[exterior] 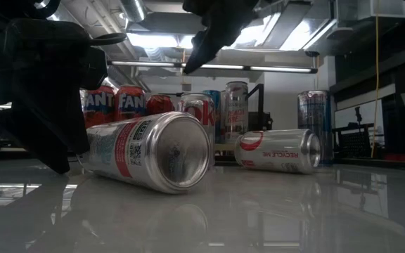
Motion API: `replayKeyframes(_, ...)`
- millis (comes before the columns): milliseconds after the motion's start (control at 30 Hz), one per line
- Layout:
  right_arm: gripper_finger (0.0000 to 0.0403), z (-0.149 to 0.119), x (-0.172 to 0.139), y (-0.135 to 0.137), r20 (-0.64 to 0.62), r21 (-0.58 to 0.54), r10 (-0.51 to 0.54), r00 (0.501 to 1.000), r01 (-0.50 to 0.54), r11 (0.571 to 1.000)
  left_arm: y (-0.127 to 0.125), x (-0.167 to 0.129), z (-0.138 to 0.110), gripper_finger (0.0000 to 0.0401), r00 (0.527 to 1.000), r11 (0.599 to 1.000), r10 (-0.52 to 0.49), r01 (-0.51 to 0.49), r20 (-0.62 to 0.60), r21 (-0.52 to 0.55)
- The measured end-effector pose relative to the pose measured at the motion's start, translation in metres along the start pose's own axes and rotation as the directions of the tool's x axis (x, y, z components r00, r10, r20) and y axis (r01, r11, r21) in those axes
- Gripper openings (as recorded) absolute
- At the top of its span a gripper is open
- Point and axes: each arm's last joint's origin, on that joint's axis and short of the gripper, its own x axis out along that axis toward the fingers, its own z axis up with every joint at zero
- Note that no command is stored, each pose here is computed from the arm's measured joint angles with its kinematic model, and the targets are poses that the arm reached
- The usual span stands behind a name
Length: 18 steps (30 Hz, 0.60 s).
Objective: Place canned beverage on shelf
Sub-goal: Put the red silver soda can on the shelf
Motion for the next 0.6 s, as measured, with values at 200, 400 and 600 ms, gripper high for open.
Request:
replayKeyframes(200,0.0399,0.001,-0.004,0.0,-0.017,0.003,0.006,1.0,-0.006,1.0,0.0,0.0,0.0,0.0321,1.0,1.0,0.0,0.0,0.0,0.0)
replayKeyframes(400,0.0399,0.015,-0.032,-0.006,-0.011,0.008,-0.031,0.999,0.031,0.999,0.0,0.0,0.0,0.0321,1.0,1.0,0.0,0.0,-0.001,0.0)
replayKeyframes(600,0.0399,0.035,-0.053,-0.013,0.04,0.011,-0.048,0.998,0.048,0.999,0.0,0.0,0.0,0.0321,1.0,1.0,-0.001,0.001,-0.001,0.0)
